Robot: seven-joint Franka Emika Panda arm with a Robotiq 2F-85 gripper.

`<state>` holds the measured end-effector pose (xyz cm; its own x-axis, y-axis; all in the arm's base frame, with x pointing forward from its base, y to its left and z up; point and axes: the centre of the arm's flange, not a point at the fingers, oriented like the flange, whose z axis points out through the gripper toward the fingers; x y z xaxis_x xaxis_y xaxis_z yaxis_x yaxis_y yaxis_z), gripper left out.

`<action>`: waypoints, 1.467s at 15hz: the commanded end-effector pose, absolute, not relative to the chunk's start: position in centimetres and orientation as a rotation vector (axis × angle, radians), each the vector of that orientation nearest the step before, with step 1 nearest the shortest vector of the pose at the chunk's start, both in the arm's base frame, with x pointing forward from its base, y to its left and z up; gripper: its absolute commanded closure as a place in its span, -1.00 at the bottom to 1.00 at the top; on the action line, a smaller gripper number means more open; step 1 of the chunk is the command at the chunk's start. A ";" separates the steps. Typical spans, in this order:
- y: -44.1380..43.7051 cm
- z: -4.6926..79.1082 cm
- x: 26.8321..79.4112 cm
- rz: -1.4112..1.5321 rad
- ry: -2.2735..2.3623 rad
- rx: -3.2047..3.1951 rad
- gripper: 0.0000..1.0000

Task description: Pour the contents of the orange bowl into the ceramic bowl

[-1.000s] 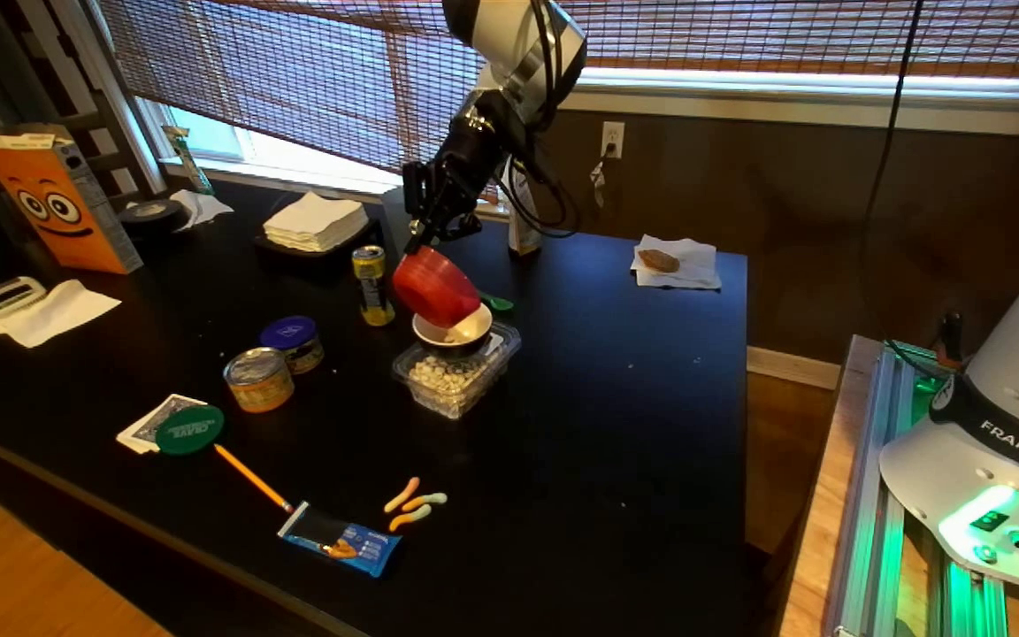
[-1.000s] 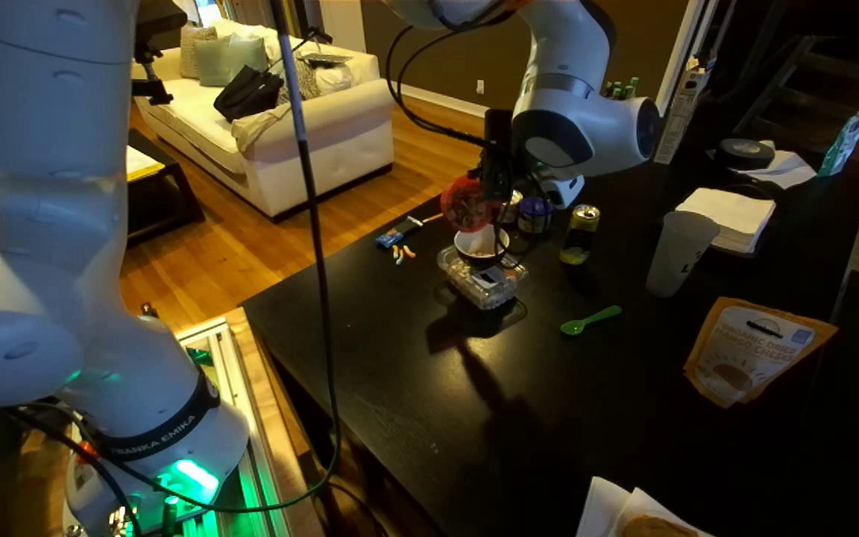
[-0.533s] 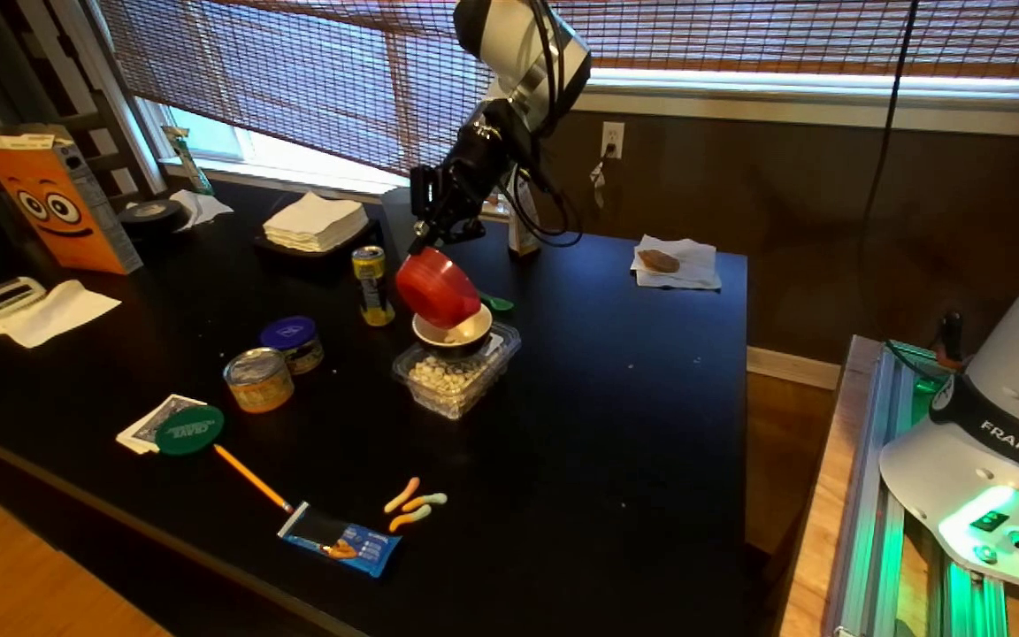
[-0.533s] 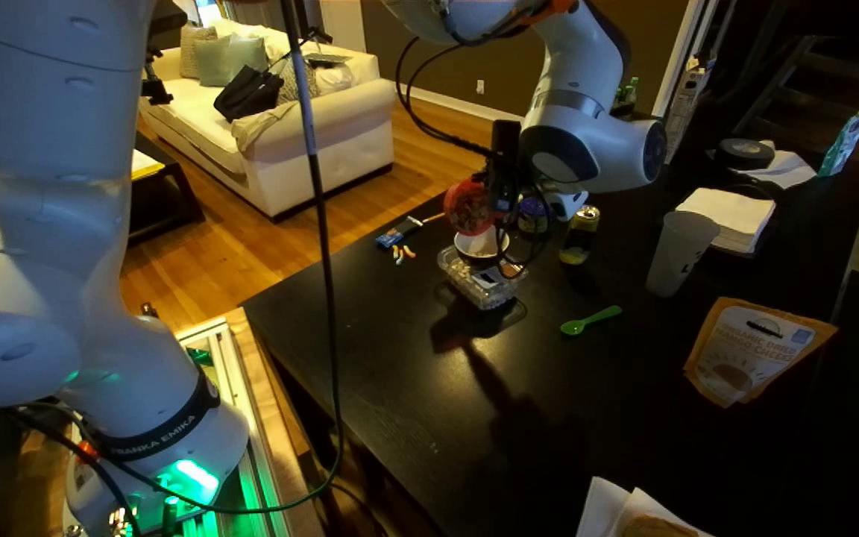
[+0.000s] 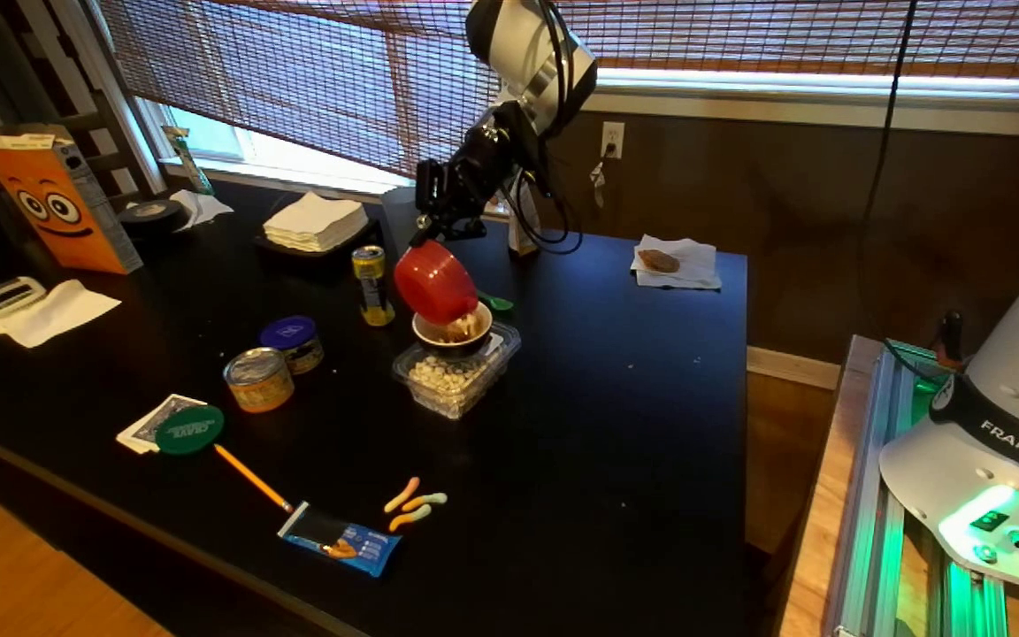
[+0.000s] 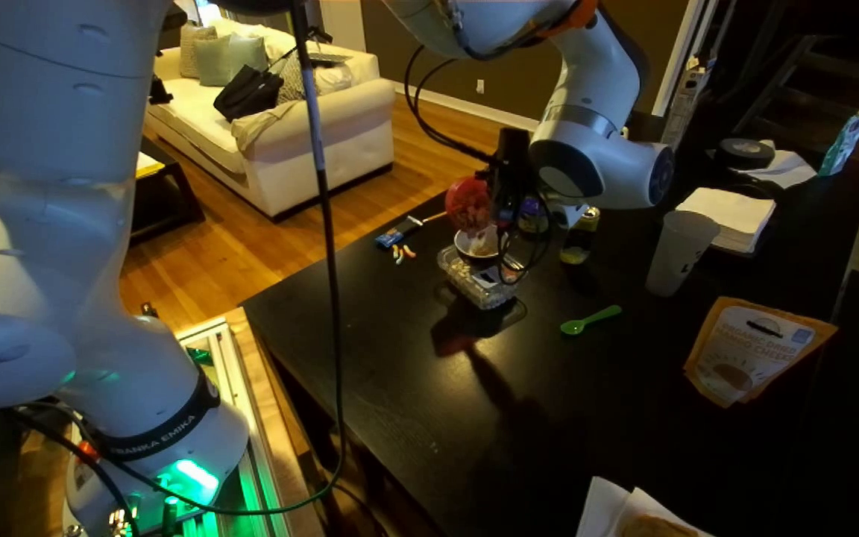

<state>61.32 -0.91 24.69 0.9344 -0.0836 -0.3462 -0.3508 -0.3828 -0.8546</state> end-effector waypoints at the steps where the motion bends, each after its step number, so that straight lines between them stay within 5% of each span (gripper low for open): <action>1: -1.4 24.6 62.1 0.284 0.287 -1.891 0.98; 22: -1.4 23.7 61.8 0.293 0.247 -1.864 0.98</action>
